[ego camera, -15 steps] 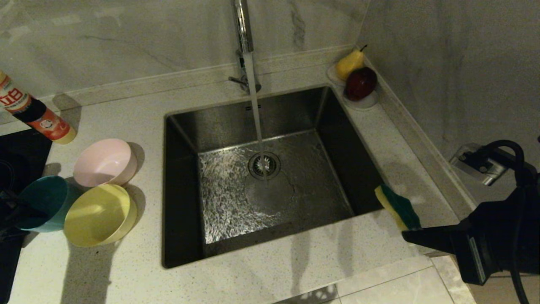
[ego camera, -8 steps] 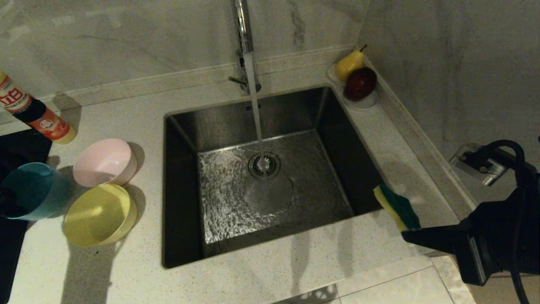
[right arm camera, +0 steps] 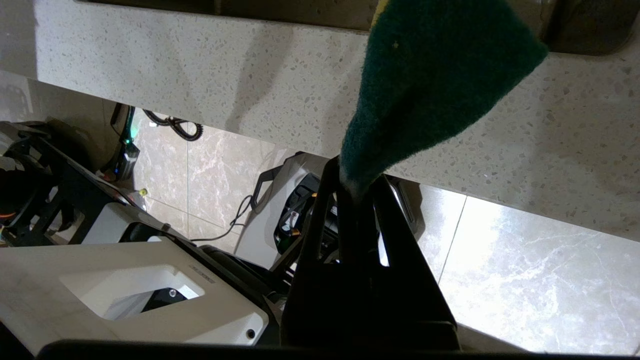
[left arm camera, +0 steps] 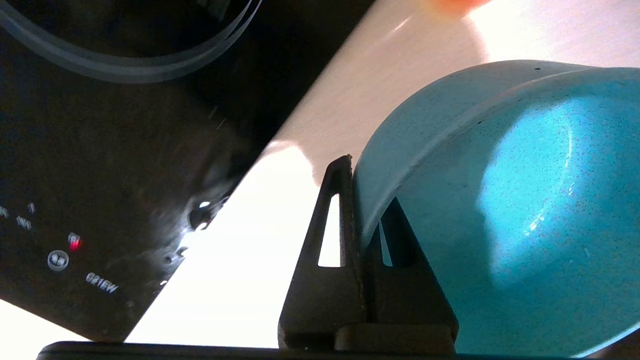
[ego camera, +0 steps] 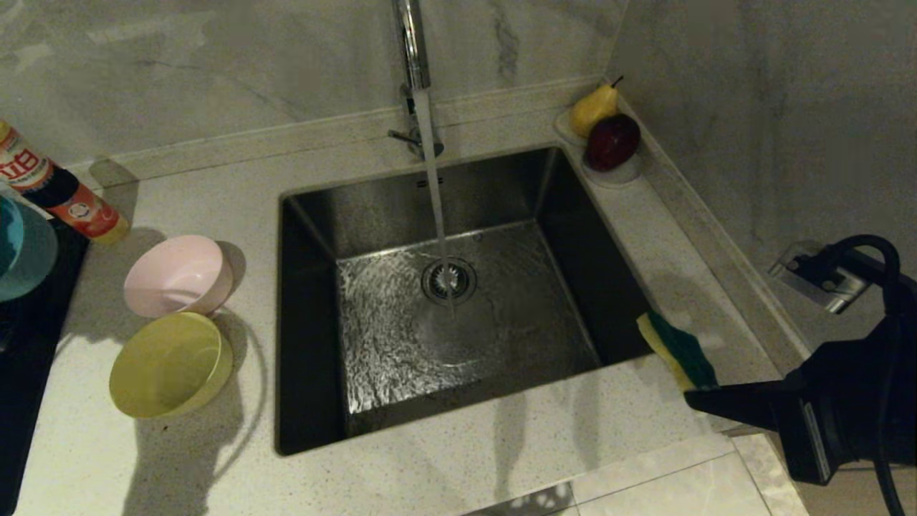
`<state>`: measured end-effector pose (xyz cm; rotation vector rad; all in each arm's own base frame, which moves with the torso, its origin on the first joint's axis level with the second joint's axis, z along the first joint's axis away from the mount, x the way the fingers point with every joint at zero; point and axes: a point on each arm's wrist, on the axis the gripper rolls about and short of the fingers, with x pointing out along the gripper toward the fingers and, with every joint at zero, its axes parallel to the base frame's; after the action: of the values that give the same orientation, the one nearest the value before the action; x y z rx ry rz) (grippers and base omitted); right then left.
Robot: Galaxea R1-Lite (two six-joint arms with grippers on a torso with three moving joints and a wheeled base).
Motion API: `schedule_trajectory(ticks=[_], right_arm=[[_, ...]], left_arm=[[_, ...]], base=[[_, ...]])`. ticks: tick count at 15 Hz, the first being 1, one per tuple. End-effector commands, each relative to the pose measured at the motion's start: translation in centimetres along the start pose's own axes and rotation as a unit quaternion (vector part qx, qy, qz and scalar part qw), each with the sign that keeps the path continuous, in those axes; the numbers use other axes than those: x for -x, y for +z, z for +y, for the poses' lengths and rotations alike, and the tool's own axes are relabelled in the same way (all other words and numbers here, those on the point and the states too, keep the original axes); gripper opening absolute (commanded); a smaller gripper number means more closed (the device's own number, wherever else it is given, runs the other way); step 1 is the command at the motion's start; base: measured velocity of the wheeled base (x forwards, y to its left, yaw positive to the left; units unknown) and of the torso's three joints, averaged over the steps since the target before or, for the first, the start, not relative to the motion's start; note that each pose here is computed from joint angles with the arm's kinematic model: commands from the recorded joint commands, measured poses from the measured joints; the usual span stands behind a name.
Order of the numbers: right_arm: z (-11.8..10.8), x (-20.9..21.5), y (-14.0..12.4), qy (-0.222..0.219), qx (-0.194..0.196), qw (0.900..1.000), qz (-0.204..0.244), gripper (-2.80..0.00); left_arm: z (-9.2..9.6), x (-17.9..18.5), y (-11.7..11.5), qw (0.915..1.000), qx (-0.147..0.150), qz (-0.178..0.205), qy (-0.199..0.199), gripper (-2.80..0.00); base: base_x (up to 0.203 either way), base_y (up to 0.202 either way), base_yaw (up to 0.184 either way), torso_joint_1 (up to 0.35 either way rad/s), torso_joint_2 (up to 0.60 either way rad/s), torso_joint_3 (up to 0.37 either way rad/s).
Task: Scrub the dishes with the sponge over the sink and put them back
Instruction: Pick up a bowl and the sponge, then wash the bowl
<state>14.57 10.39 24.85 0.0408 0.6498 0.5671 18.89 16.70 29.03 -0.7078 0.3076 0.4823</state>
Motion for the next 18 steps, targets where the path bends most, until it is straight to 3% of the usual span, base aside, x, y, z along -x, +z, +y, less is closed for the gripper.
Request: schedule_trajectory(ticks=[1,5,11,15,18], right_arm=[[0.0,0.4,0.0,0.001,-0.001,1.000,-0.005,-2.80],[0.0,0.5,-0.1,0.003,0.000,1.000,-0.006,-2.80],[0.1,0.3,-0.1,0.009,0.000,1.000,-0.002,-2.80],[0.2,-0.1,0.3,0.012,0.001,1.000,-0.015,-2.80],[0.2,-0.1,0.3,0.013,0.002,1.000,-0.020,-2.80]], left_arm=[[-3.6,3.3,0.5,0.9979,-0.028,-0.027,-0.053,-2.80],[-9.4,4.1,-1.4,0.9891,-0.076,0.016,-0.125,-2.80],[-17.9,3.9,-8.9,0.9645,-0.168,0.083,-0.186,-2.80],[-21.9,2.5,-15.1,0.9454,-0.223,0.139,-0.192,-2.80],[-23.6,0.7,-18.5,0.9413,-0.229,0.158,-0.192,-2.80]], base=[[0.000,0.000,0.000,0.000,0.00,0.000],[0.000,0.000,0.000,0.000,0.00,0.000],[0.000,0.000,0.000,0.000,0.00,0.000],[0.000,0.000,0.000,0.000,0.00,0.000],[0.000,0.000,0.000,0.000,0.00,0.000]])
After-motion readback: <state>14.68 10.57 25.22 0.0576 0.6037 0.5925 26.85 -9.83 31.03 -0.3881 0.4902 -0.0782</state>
